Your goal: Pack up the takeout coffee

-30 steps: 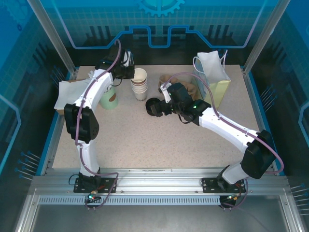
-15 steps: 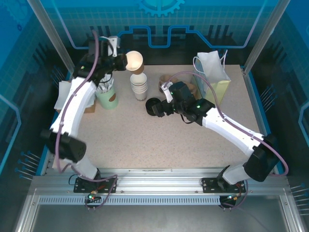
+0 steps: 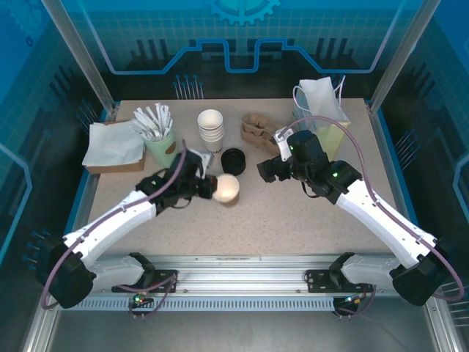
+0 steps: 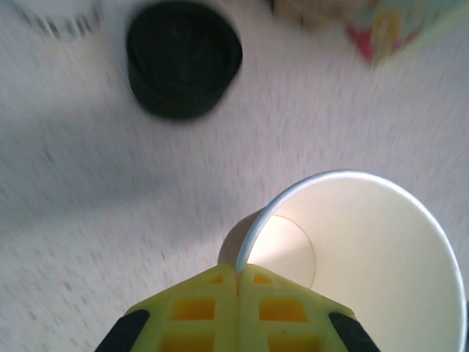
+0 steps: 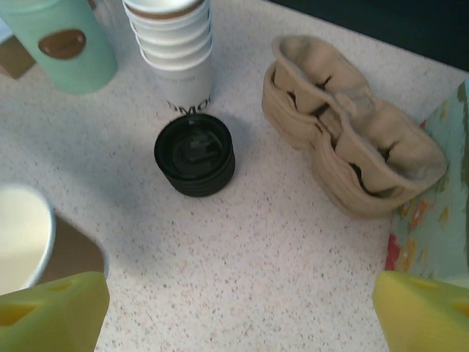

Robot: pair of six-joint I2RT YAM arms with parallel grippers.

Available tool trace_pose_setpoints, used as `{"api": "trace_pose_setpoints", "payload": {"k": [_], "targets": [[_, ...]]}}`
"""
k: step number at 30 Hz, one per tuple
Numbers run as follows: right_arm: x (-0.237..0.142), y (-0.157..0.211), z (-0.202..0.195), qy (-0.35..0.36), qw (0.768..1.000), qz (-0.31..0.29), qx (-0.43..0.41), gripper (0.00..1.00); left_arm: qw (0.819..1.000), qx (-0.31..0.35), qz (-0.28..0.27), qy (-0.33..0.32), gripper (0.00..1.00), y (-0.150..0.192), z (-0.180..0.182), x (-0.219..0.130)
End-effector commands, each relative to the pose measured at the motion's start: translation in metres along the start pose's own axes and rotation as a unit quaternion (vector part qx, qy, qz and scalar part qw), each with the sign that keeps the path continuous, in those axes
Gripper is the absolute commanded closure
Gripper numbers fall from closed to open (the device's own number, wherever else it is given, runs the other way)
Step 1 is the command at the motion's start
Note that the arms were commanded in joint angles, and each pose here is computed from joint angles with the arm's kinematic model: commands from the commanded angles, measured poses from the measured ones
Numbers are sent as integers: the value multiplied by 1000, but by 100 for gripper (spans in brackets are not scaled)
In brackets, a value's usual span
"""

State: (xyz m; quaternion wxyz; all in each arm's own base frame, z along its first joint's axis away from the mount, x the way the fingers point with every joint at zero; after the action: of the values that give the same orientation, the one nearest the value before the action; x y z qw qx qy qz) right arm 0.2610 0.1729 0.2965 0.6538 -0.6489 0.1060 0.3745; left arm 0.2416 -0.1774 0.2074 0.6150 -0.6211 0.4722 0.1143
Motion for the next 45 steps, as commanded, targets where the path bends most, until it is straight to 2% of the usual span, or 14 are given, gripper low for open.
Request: {"api": "trace_pose_setpoints", "payload": {"k": [1, 9, 15, 18, 23, 26, 29, 32, 36, 38, 45], "targets": [[4, 7, -6, 7, 1000, 14, 5, 5, 999, -8, -35, 4, 98, 1, -16, 11], [13, 21, -8, 5, 999, 32, 10, 5, 999, 22, 9, -21, 95, 24, -29, 53], [20, 29, -11, 14, 999, 42, 11, 5, 999, 31, 20, -34, 90, 25, -29, 64], [27, 31, -10, 11, 999, 44, 19, 5, 999, 32, 18, -37, 83, 23, -29, 63], [53, 24, 5, -34, 997, 41, 55, 7, 998, 37, -7, -47, 60, 11, -28, 47], [79, 16, 15, -47, 994, 46, 83, 9, 997, 33, -30, -68, 54, 3, -18, 31], [112, 12, 21, -29, 993, 63, 93, 15, 995, -2, -61, -80, 51, -4, 3, 12], [147, 11, 23, 5, 992, 87, 87, 24, 993, -34, -81, -80, 48, -10, 19, -1], [187, 11, 24, 50, 990, 119, 59, 35, 991, -40, -93, -90, 46, -15, 27, -12], [202, 13, 24, 70, 988, 131, 46, 37, 990, -40, -96, -91, 45, -16, 29, -14], [233, 16, 27, 92, 984, 153, 17, 56, 992, -39, -85, -88, 44, -9, 31, -14]]}}
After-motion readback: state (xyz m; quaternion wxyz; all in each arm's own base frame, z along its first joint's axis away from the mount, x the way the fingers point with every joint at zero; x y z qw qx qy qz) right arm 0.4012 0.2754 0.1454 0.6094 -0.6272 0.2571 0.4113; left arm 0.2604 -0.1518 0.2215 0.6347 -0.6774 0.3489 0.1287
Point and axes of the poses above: each hand's point on the last joint's axis, 136 mm out from that joint toward the fingers, its own x axis out along the fingers, its own z axis along the line the jaws close on, y = z × x, the point moved 6 cm from there along -x, back along the fingers, and after that the axes turned 11 degrees about x, right-handed, at the moved point
